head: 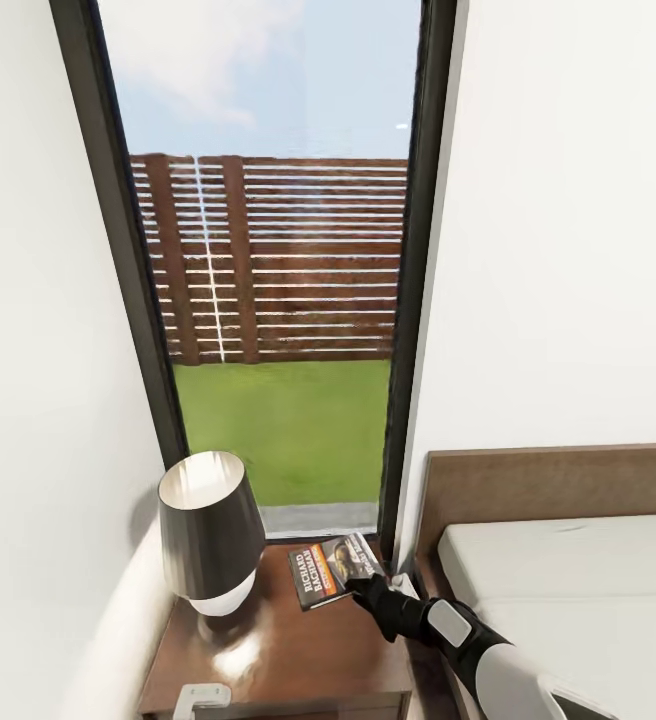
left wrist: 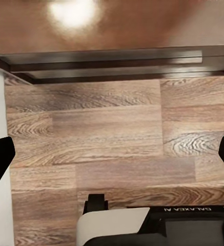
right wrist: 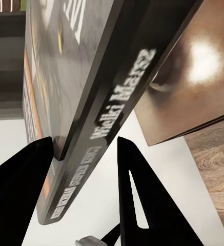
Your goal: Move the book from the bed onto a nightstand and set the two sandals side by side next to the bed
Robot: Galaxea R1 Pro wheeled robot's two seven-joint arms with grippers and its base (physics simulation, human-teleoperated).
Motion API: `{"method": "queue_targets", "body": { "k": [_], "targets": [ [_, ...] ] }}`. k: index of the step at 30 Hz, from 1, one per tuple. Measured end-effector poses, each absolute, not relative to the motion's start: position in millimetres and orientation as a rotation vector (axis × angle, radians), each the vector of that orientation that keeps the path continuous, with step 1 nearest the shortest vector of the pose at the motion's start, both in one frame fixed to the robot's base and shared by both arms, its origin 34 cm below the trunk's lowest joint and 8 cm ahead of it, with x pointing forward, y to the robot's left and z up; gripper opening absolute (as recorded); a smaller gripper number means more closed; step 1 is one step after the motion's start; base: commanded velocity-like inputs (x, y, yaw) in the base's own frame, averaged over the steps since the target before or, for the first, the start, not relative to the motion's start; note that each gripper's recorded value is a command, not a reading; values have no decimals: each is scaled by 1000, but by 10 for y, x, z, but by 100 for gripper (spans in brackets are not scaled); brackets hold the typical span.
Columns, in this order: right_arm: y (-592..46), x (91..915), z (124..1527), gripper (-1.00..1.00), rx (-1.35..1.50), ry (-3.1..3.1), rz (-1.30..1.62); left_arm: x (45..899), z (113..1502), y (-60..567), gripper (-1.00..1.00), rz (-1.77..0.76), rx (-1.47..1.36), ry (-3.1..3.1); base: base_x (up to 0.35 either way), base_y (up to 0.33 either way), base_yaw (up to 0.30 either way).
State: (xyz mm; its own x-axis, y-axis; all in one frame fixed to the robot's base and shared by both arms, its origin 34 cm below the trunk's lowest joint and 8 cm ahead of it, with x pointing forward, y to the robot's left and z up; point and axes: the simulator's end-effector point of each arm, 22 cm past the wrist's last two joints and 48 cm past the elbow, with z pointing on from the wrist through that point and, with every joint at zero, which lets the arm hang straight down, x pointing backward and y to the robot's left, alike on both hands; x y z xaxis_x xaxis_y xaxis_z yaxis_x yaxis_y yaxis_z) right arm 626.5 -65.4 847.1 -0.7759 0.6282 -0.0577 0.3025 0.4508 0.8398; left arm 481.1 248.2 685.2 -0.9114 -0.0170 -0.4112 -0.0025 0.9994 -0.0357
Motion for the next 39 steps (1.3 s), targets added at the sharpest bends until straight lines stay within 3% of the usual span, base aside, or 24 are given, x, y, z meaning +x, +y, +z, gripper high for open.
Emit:
{"method": "queue_targets", "body": {
  "k": [39],
  "targets": [
    [-641,6375,8139,-100,787,2347,1250,4954,6531,2520,100,-41,-14,2698,0,0,0]
  ]
}}
